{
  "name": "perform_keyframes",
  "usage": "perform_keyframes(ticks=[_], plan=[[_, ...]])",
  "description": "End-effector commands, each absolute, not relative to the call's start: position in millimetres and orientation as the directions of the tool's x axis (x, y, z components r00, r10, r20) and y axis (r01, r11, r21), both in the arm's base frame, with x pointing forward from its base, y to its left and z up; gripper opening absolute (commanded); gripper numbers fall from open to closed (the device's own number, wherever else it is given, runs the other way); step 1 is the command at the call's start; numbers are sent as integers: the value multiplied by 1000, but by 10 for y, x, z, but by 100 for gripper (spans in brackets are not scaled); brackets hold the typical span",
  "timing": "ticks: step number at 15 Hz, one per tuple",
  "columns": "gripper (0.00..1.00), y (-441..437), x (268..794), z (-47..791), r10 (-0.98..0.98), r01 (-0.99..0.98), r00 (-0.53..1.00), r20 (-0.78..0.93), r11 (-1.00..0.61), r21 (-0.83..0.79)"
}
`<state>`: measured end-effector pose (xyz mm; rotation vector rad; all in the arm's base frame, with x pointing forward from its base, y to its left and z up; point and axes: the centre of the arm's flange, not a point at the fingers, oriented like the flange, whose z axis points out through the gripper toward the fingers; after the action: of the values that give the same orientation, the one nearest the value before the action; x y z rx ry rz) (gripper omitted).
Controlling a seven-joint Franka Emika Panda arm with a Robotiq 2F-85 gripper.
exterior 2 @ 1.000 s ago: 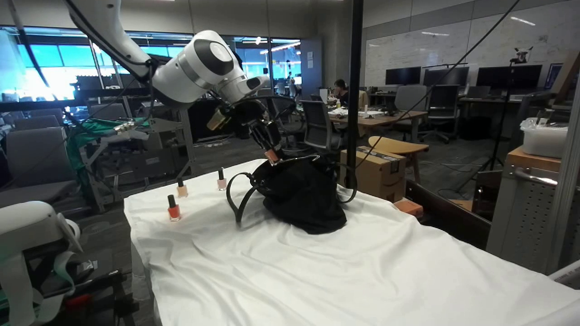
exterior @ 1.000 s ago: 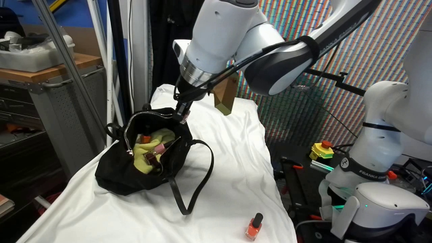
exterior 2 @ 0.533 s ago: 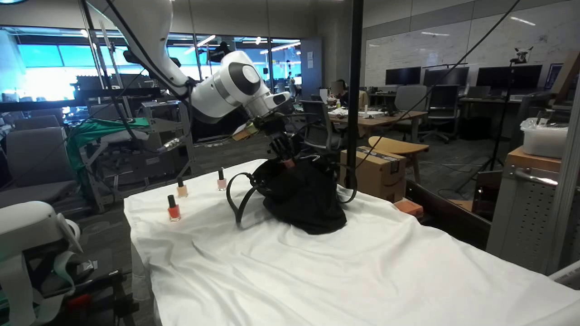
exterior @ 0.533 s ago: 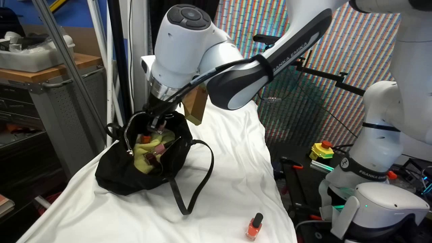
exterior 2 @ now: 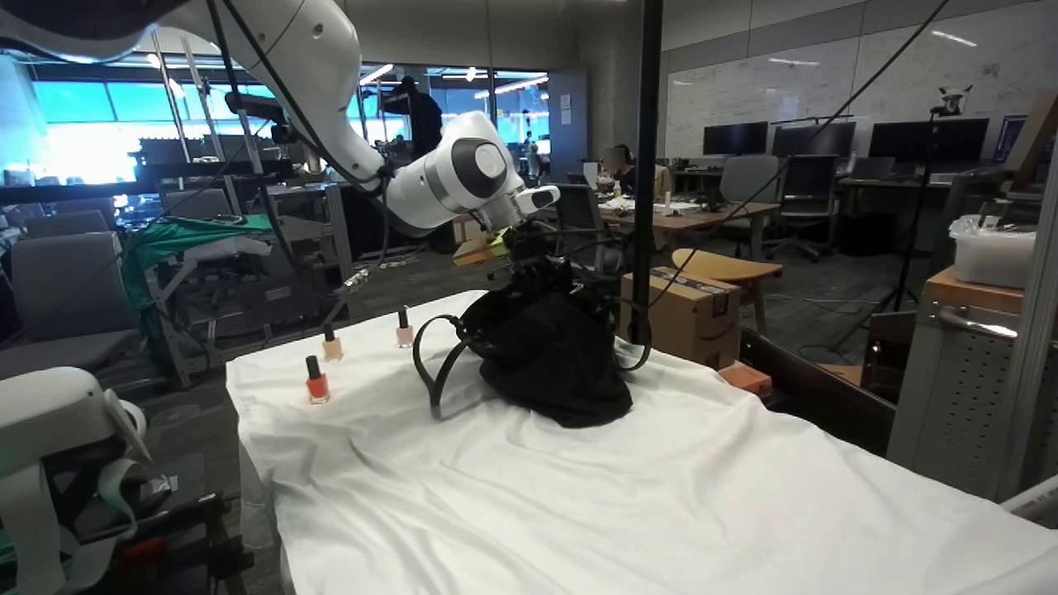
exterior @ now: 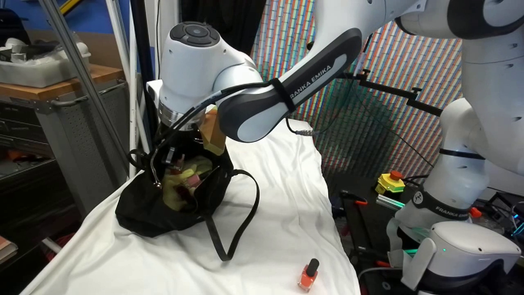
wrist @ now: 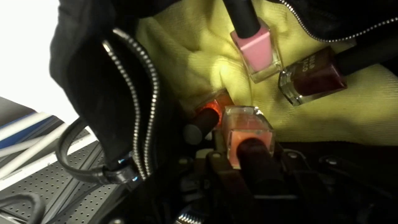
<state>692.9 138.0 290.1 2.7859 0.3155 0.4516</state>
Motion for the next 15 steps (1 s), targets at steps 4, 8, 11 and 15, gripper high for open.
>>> perform_keyframes(ticks=[4, 8, 11, 15], plan=[[83, 1467, 7154, 2961, 303, 209, 909, 285, -926, 315], [100, 1538, 6933, 3046, 311, 230, 912, 267, -928, 295], [100, 1610, 6667, 3128, 308, 242, 919, 247, -934, 263], [100, 1735, 6176, 3232, 285, 227, 929, 237, -942, 246]])
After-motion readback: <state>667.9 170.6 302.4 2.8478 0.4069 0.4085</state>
